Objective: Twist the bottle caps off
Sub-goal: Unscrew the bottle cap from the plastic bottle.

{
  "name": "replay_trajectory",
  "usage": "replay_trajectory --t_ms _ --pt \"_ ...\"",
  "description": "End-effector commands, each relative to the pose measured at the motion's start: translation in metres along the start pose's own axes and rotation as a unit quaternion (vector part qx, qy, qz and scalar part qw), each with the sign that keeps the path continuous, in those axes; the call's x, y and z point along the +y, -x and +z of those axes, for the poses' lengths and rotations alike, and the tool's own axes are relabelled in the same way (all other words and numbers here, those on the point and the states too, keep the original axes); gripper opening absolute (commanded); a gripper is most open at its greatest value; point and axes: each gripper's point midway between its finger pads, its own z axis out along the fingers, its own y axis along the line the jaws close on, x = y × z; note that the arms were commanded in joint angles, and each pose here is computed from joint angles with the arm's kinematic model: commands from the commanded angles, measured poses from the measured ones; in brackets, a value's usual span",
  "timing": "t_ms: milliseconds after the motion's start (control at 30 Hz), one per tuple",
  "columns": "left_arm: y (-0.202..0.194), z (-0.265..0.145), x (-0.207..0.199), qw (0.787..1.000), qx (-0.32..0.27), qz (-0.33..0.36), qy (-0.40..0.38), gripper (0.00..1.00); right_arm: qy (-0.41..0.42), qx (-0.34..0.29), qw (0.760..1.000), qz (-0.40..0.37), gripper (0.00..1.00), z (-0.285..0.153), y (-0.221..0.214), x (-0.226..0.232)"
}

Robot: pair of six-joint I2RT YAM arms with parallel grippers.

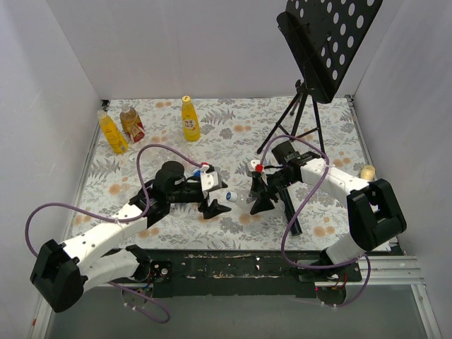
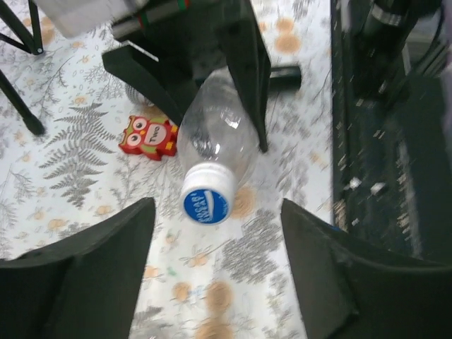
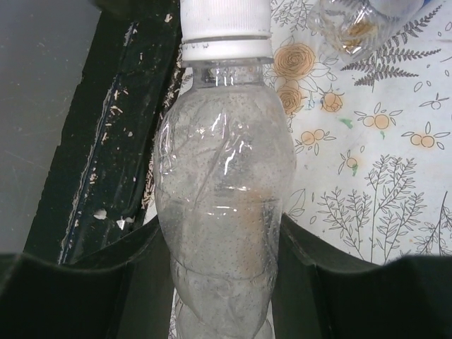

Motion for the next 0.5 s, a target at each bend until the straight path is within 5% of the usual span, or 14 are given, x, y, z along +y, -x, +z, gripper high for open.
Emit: replay_trajectory --t_ms 0,33,67,133,333,467 --pt "0.041 -0.014 -0.003 0.994 -0.07 -0.08 0.037 0.82 -0.013 0.009 1.0 -0.001 0.09 -0.004 0.001 -0.005" --pt "0.041 -0.016 -0.004 0.989 -0.075 -0.115 0.047 0.95 -0.011 0.007 1.0 -0.002 0.09 -0.003 0.002 -0.005" --pt "0.041 -0.017 -0.002 0.983 -0.078 -0.153 0.058 0.98 -0.011 0.006 1.0 -0.001 0.09 -0.003 0.003 -0.004" --pt "0.036 -0.016 -0.002 0.972 -0.069 -0.215 0.068 0.98 -0.008 0.004 1.0 0.002 0.09 -0.002 0.003 -0.004" --pt "0.008 0.004 0.003 0.892 0.012 -0.443 0.095 0.98 -0.002 -0.008 1.0 0.008 0.09 -0.001 0.007 -0.002" --pt "0.009 0.011 0.001 0.866 0.007 -0.492 0.086 0.88 -0.002 -0.009 1.0 0.009 0.09 -0.001 0.008 -0.002"
